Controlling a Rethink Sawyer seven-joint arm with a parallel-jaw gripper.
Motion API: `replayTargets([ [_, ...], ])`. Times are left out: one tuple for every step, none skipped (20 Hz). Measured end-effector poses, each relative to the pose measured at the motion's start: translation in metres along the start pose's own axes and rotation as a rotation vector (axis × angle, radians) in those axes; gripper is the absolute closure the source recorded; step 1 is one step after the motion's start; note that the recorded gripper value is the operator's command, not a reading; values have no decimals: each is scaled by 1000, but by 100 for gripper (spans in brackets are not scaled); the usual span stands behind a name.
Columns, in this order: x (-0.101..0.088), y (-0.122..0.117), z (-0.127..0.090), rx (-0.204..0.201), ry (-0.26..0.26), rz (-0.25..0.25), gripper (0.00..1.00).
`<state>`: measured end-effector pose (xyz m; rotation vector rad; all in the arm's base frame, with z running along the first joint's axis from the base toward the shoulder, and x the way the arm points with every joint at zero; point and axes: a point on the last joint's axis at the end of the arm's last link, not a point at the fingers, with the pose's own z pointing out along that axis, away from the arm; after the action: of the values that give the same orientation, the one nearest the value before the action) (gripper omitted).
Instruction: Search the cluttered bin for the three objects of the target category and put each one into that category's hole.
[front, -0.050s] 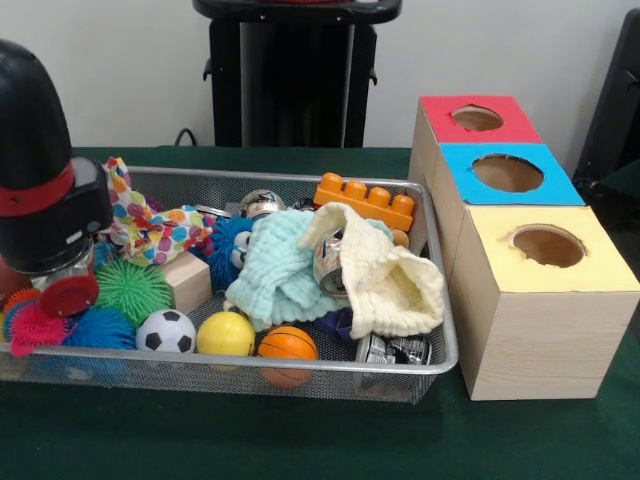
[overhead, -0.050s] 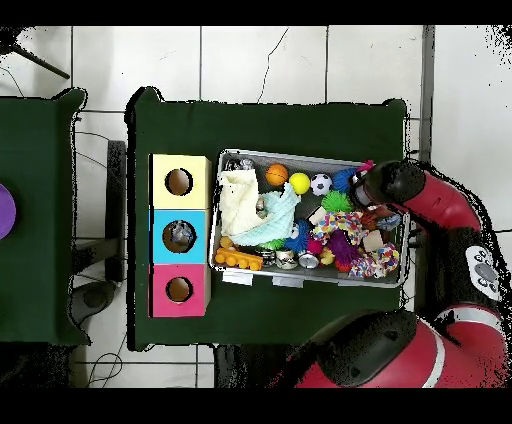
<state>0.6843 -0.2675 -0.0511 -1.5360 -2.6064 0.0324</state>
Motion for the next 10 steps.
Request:
replayTargets([
  [0, 1, 2, 1, 3, 0, 100],
  [1, 2, 4, 2, 12, -2, 100],
  [2, 5, 9, 9, 33, -2, 100],
  [0, 7, 10, 12, 43, 0, 100],
  [-2, 7, 11, 16, 52, 2, 100],
  [-5, 8, 11, 20, 60, 4, 100],
  [-6, 9, 11, 26, 70, 6, 100],
  [-7, 9, 11, 30, 75, 6, 100],
  [-8, 9, 11, 38, 89, 8, 100],
  [-10, 10, 11, 48, 107, 10, 100],
])
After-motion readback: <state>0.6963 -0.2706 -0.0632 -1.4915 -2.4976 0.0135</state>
